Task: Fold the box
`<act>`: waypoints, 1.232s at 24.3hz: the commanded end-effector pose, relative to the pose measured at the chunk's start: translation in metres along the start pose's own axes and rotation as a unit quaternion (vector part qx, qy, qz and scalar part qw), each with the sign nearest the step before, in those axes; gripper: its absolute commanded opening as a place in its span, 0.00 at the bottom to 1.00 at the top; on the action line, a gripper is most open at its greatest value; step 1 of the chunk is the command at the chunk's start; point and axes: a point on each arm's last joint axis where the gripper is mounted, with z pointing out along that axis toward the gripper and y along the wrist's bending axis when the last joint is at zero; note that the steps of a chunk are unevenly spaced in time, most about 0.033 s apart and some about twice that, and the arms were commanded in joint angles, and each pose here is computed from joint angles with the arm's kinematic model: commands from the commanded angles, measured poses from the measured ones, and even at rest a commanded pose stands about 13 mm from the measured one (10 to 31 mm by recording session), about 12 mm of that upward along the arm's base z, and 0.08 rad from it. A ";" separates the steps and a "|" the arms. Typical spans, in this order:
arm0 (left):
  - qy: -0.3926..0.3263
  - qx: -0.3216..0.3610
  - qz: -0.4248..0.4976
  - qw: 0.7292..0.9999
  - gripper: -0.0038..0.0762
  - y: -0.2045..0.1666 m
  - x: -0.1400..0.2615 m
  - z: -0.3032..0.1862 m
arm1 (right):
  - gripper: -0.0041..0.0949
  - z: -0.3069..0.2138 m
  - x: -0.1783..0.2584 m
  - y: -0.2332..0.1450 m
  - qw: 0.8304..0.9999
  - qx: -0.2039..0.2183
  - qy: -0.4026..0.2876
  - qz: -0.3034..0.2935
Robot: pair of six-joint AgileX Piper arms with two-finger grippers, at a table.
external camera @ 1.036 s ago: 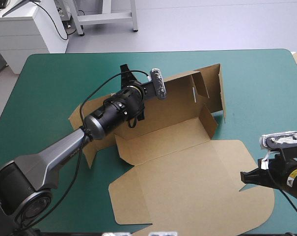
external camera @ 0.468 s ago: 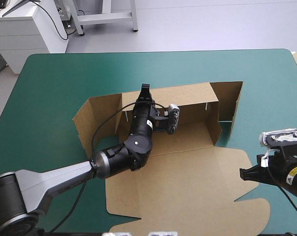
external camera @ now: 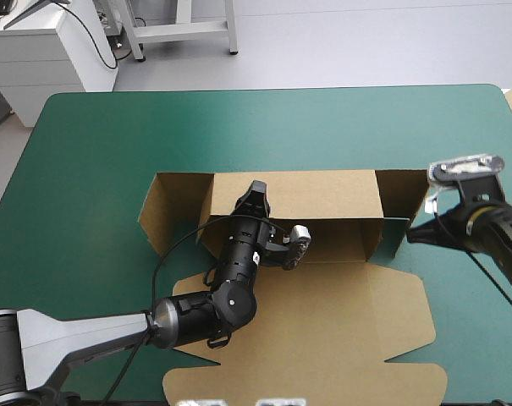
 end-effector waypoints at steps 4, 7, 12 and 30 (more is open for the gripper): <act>0.005 -0.013 0.006 1.000 0.04 0.007 0.004 -0.005 | 0.02 0.007 -0.080 -0.009 0.999 -0.006 -0.047 -0.012; 0.010 -0.015 0.006 1.000 0.04 0.007 0.005 -0.005 | 0.02 0.037 -0.108 -0.019 0.996 -0.087 -0.032 0.010; 0.010 -0.015 0.006 1.000 0.04 0.007 0.005 -0.005 | 0.02 0.113 -0.128 -0.053 0.992 -0.112 0.017 0.059; 0.016 -0.016 -0.041 0.999 0.04 0.028 0.018 0.014 | 0.02 0.139 -0.119 -0.045 0.982 -0.166 0.086 0.032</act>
